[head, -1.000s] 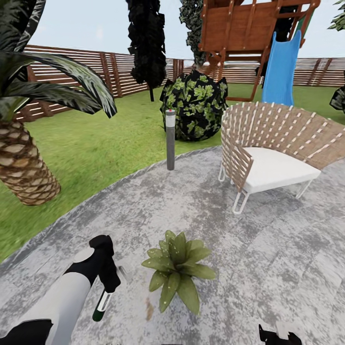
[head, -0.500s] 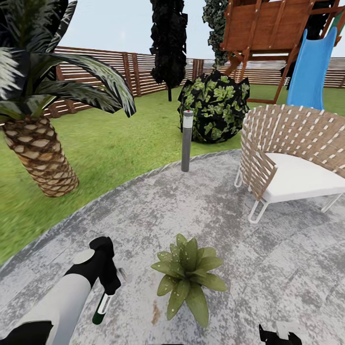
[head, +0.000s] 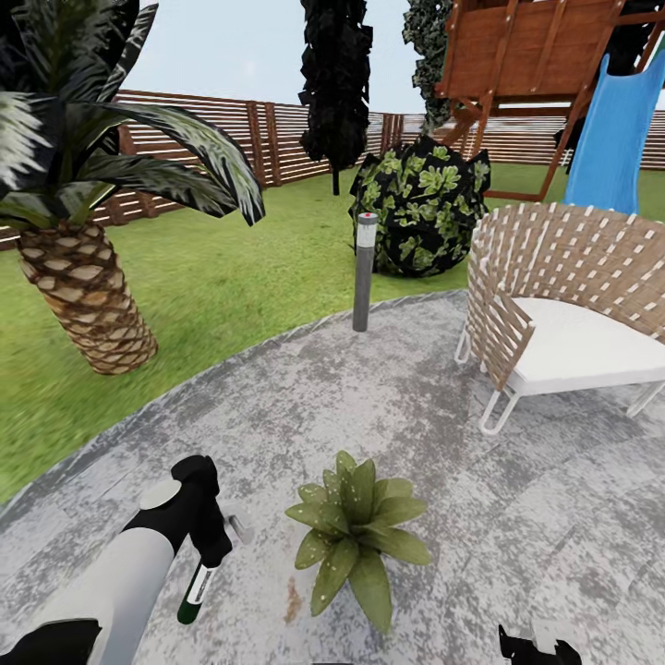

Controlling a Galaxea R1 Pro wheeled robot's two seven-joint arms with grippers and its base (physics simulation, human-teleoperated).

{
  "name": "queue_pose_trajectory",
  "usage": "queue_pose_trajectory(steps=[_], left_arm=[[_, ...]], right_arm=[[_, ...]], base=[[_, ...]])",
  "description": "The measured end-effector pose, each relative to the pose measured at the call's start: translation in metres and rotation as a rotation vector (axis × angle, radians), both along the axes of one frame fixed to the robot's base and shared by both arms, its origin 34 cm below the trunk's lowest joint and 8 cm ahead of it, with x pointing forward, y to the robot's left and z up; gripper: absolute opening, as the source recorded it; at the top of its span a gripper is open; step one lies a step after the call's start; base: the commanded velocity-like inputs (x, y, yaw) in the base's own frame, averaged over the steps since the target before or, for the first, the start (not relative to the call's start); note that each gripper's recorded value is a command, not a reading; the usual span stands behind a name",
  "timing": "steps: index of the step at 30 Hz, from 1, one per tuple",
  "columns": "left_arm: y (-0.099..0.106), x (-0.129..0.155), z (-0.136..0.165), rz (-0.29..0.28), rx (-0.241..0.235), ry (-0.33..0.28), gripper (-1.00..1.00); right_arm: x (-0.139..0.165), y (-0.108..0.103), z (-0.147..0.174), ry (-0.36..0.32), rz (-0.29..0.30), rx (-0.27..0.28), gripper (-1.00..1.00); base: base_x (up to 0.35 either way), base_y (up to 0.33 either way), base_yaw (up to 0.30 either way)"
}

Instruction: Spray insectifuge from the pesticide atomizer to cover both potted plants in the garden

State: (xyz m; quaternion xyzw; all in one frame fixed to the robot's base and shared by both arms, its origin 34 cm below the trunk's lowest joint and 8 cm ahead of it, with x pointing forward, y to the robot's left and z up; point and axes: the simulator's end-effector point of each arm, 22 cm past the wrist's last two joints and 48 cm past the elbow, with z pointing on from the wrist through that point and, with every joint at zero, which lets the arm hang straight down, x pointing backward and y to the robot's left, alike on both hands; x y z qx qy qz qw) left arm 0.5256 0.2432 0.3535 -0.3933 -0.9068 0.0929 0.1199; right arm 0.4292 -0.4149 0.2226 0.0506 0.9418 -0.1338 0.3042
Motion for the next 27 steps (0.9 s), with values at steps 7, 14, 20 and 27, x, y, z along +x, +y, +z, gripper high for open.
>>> queue_pose_trajectory(steps=[7,14,20,27], left_arm=[[0.002,0.001,0.0,0.023,-0.009,-0.002,-1.0],[0.013,0.01,-0.007,0.049,0.026,-0.053,-1.0],[0.01,0.01,-0.007,0.072,0.01,-0.053,-1.0],[0.007,0.007,-0.009,0.072,0.003,-0.045,-1.0]], right_arm=[[0.0,0.0,0.0,0.002,0.0,0.0,1.0],[0.0,0.003,-0.001,0.001,-0.001,0.004,1.0],[0.0,0.002,-0.001,0.002,-0.001,0.003,1.0],[0.0,0.002,-0.001,0.001,-0.001,0.003,1.0]], base=[[-0.137,-0.236,0.275],[-0.016,-0.256,0.077],[0.01,-0.272,0.263],[0.032,-0.273,0.277]])
